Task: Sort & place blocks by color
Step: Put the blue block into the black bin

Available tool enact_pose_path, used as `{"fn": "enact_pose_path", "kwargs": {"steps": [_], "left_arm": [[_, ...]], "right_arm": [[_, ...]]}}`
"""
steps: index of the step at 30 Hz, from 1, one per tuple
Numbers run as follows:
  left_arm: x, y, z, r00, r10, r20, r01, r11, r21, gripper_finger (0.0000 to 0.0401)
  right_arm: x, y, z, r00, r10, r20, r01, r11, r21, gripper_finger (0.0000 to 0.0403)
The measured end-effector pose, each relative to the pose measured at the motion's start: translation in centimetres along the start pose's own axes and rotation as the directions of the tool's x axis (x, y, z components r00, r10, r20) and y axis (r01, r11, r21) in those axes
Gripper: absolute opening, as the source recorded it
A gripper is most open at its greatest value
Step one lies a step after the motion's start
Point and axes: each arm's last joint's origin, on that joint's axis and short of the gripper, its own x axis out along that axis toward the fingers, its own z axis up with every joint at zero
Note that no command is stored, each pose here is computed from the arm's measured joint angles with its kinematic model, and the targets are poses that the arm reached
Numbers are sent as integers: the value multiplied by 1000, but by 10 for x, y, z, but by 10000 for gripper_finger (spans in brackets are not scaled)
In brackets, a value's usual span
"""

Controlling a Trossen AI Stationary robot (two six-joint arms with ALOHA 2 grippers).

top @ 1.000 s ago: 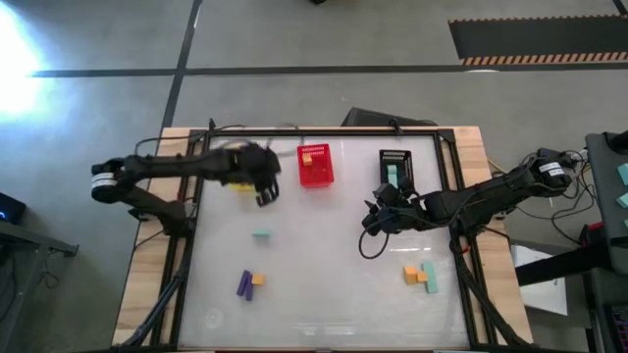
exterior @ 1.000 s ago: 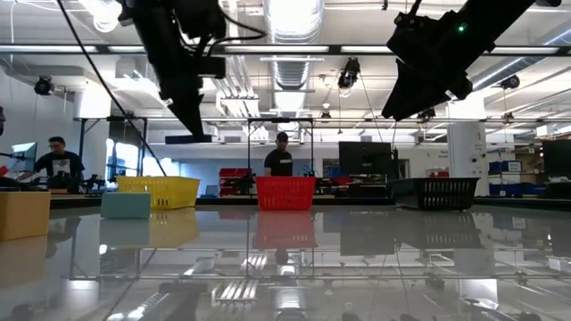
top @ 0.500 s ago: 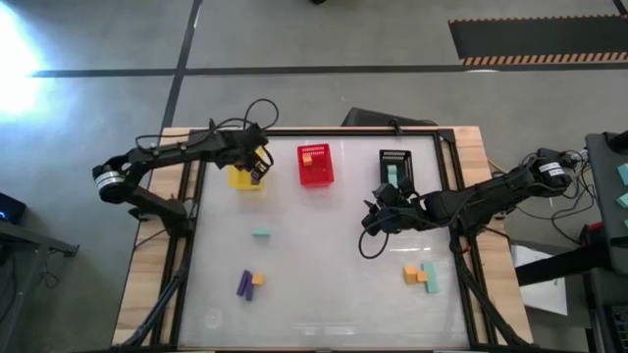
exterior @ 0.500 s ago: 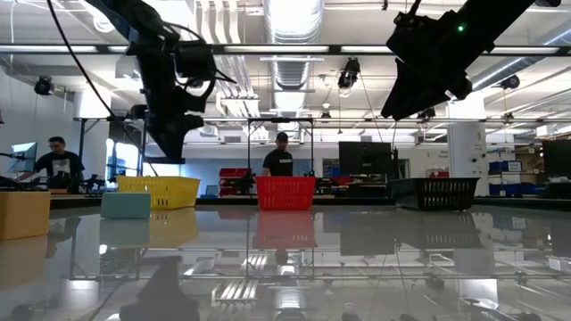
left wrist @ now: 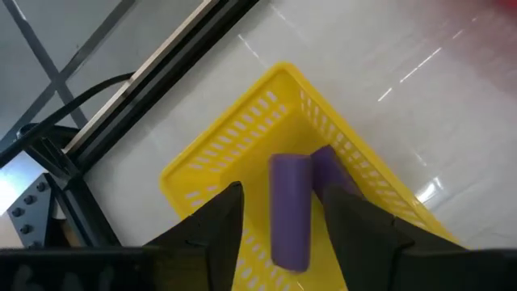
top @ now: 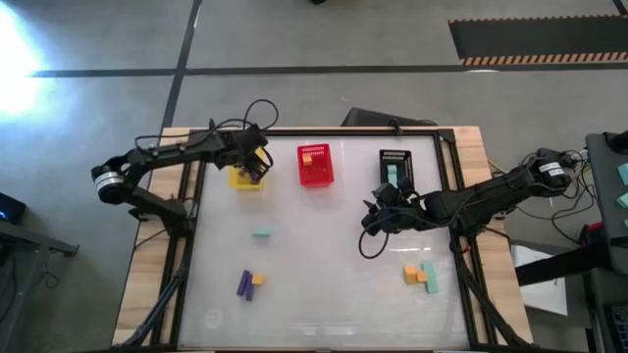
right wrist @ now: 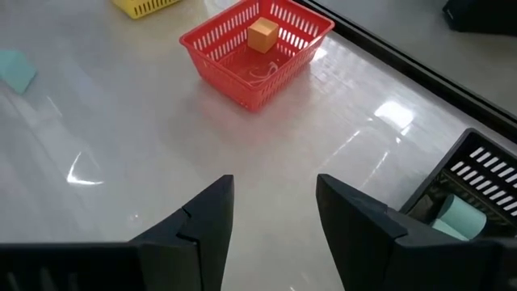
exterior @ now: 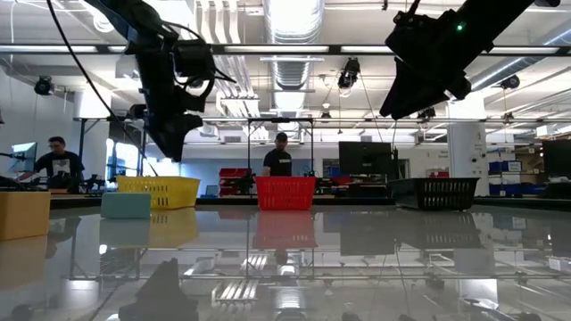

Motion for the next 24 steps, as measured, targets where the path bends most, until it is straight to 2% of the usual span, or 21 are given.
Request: {"fn": "enact_pose_path", "kwargs": {"steps": [4,8,13,17,22,24], "left_arm": [[-8,0,-2,999,-30,11,30,1000,2,171],[-31,-11,-13,978,-207,-10,207,978,7,173],[-68,-41,-35,919,-392,34,385,915,121,173],[-96,-67,-57,857,-514,18,498,839,220,173],[-114,-95,-90,811,-583,-53,556,737,385,173],[-116,-102,-100,807,-585,-79,566,730,383,173]], "right_arm": [[0,0,0,1000,0,0,0,1000,0,169],[0,0,-1,1000,-1,-1,1,1000,-1,169],[1,0,-1,1000,-1,0,1,1000,0,169],[1,0,-1,1000,-1,1,1,1000,0,169],[1,0,-1,1000,-1,1,1,1000,0,169],[1,0,-1,1000,-1,1,1,1000,0,169]]}}
